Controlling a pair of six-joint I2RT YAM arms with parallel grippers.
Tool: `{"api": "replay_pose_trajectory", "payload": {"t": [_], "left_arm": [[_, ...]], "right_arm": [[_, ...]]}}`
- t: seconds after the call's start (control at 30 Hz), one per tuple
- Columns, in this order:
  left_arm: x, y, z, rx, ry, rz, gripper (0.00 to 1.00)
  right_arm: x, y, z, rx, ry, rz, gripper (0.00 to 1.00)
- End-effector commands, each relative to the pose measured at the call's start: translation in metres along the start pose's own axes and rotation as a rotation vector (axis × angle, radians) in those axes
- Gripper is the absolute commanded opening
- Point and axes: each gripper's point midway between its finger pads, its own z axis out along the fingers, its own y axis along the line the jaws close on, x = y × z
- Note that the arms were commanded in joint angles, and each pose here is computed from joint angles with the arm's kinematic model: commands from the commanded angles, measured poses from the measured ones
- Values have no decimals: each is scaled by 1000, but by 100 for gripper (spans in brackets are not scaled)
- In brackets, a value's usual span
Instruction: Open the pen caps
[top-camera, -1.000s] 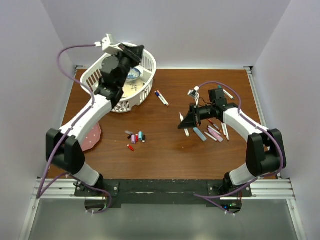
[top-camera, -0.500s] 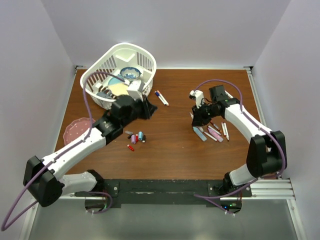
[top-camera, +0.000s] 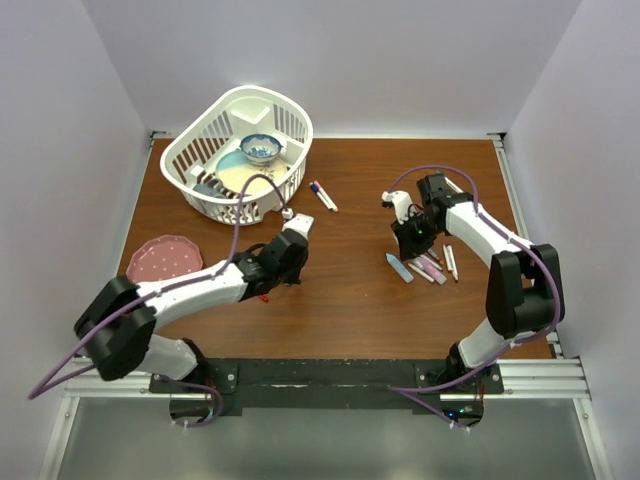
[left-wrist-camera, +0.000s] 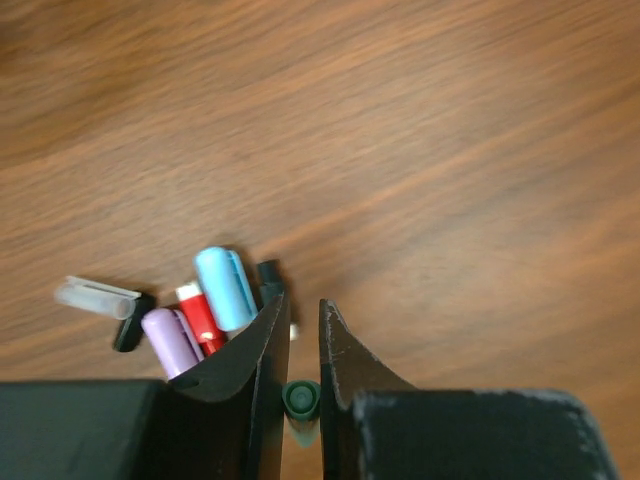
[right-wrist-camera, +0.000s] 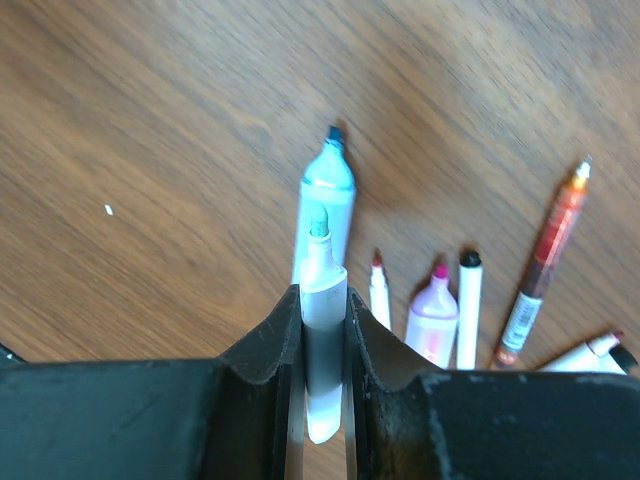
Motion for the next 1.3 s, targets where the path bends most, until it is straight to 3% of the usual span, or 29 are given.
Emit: {"api": "replay_pose_trajectory", "payload": {"t": [0.0, 0.13, 0.37, 0.6, 0.8, 1.0, 1.1, 1.2, 1.23, 1.27], "left_arm": [[-14, 16, 19, -164, -7, 92, 0], [-8, 11, 40, -184, 35, 132, 6], [-2, 13, 50, -223, 53, 168, 26], [-2, 15, 51, -234, 58, 180, 37], [-21, 9, 38, -197, 5, 174, 41], [-60, 2, 4, -119, -124, 139, 47], [-89, -1, -29, -60, -232, 104, 55], [-108, -2, -60, -1, -323, 86, 76], [-112, -4, -67, 31, -344, 98, 87], [-115, -4, -73, 51, -357, 104, 90]], "right_arm": [[-3, -12, -5, 30, 11, -10, 9], [-1, -14, -5, 27, 21, -9, 10], [3, -15, -2, 23, 38, -5, 12], [21, -25, 7, 56, 131, 21, 17], [26, -29, 11, 67, 157, 33, 25], [26, -29, 11, 67, 156, 34, 33], [23, -29, 7, 64, 142, 34, 33], [10, -31, -8, 58, 59, 48, 33], [3, -32, -13, 45, 18, 53, 34], [-3, -33, -18, 40, -18, 58, 36]]}}
